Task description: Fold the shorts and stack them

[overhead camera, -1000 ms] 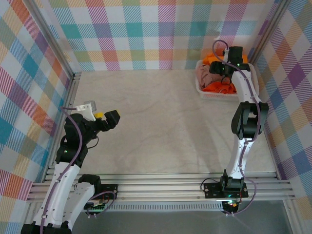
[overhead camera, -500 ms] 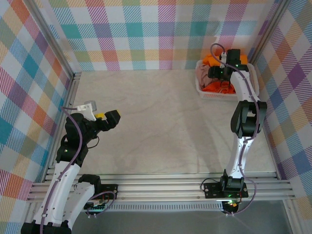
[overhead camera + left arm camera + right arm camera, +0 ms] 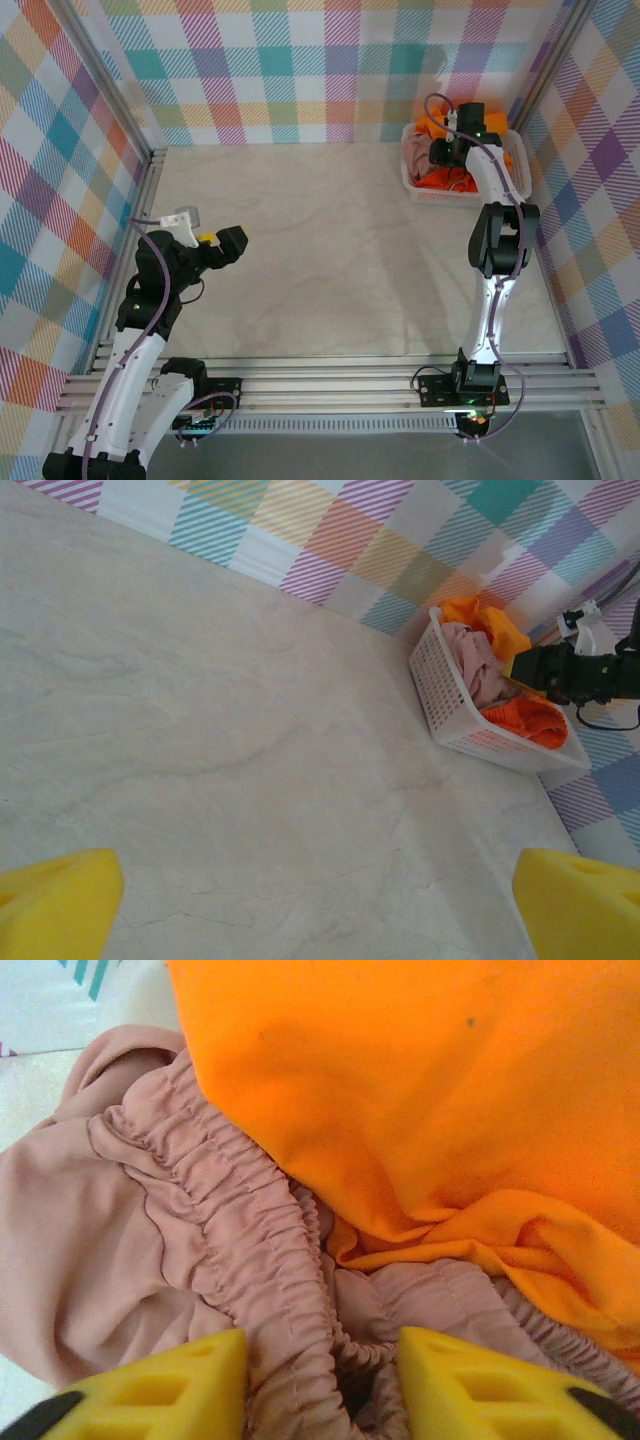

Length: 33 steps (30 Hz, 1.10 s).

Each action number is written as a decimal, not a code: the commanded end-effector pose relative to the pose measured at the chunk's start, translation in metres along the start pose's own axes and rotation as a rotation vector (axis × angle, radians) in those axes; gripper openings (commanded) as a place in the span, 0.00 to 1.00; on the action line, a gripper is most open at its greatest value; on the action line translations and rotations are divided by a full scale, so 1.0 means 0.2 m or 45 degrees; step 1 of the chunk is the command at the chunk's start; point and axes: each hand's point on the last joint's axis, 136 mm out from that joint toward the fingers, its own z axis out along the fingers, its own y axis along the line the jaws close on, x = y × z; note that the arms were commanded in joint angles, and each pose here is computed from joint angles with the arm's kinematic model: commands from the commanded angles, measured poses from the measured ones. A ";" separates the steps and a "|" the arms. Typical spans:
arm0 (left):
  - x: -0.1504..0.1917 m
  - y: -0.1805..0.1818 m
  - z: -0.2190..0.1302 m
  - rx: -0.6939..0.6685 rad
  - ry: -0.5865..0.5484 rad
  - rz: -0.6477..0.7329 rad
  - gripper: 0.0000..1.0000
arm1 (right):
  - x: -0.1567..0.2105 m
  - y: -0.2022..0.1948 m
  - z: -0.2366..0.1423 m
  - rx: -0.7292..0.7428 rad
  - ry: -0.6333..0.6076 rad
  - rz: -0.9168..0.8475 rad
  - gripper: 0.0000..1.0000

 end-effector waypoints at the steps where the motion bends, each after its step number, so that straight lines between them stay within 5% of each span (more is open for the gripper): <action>1: 0.01 -0.03 -0.01 0.019 0.015 -0.006 1.00 | 0.02 0.03 0.03 0.005 0.032 -0.009 0.27; 5: 0.01 -0.03 -0.01 0.018 0.013 -0.006 1.00 | -0.05 0.06 -0.06 -0.016 -0.038 -0.002 0.09; 8: 0.01 -0.03 -0.01 0.023 0.011 -0.008 1.00 | -0.15 0.11 -0.19 -0.029 -0.144 -0.020 0.04; 33: 0.02 -0.04 -0.02 0.039 -0.013 -0.029 1.00 | -0.81 0.35 -1.21 -0.274 -0.847 0.106 0.00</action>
